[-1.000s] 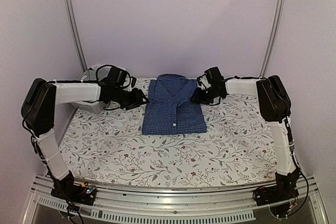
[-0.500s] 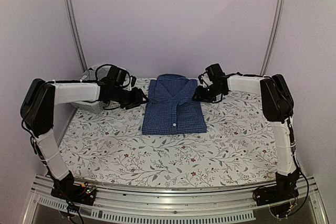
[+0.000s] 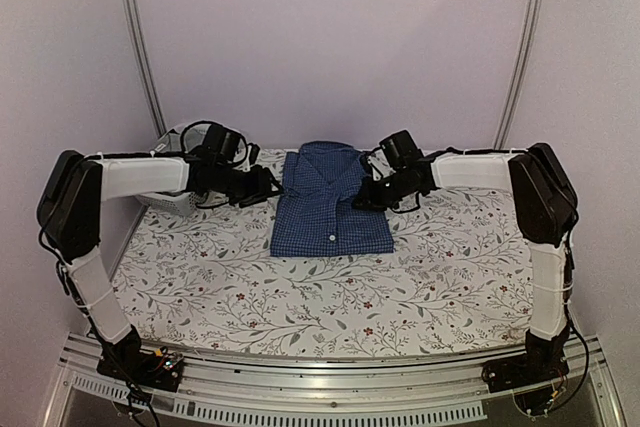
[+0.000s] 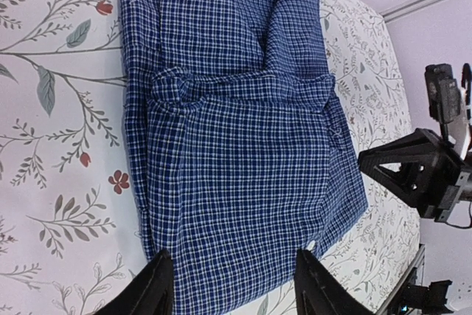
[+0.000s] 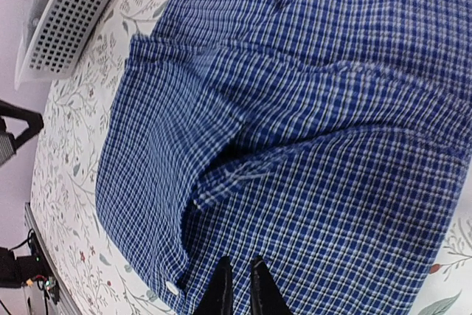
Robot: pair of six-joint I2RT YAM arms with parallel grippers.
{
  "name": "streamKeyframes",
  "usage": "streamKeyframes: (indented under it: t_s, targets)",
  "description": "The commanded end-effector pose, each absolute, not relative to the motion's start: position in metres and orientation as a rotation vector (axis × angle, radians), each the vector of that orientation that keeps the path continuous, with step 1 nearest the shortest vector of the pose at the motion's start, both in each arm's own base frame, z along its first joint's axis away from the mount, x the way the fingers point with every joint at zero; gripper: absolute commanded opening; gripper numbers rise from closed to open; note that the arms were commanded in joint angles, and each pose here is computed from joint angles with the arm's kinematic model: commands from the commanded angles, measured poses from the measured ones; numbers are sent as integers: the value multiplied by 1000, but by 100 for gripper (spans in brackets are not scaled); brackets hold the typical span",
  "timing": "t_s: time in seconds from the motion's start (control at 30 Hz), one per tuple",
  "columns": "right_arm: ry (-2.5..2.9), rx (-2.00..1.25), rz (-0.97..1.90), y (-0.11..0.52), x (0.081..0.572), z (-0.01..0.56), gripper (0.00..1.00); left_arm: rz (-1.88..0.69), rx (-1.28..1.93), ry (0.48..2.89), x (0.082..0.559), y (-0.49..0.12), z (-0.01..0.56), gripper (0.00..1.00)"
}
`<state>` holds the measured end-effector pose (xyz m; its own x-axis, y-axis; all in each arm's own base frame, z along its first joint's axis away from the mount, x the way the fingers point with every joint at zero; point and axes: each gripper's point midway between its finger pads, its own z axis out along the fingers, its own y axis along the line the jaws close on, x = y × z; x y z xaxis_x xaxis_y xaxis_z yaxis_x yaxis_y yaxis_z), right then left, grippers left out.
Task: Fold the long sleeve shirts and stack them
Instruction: Smooth out the 2/3-rectangle-folded shirt at the center of the board.
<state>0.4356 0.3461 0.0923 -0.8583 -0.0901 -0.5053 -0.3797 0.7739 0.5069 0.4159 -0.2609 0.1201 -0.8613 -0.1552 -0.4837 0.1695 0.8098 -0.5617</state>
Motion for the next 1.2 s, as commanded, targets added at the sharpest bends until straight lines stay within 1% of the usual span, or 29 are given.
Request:
streamKeyframes:
  t_s: [0.0, 0.1, 0.37, 0.5, 0.6, 0.8, 1.17]
  targets:
    - [2487, -329, 1017, 359, 425, 96, 6, -849, 51, 2427, 414, -265, 143, 56]
    - [2497, -329, 1073, 367, 424, 89, 5, -848, 53, 2428, 413, -264, 143, 56]
    - [2505, -323, 1180, 392, 445, 69, 7, -843, 54, 2426, 411, -262, 146, 56]
    - [2516, -297, 1197, 397, 461, 53, 10, -825, 55, 2419, 408, -257, 151, 56]
    - [2493, -284, 1222, 399, 473, 55, 12, -820, 50, 2417, 405, -253, 152, 56]
    - [2455, -264, 1259, 403, 493, 58, 25, -819, 44, 2418, 403, -250, 153, 56]
    - [2454, -224, 1311, 387, 513, 22, 30, -867, 50, 2424, 404, -258, 150, 56]
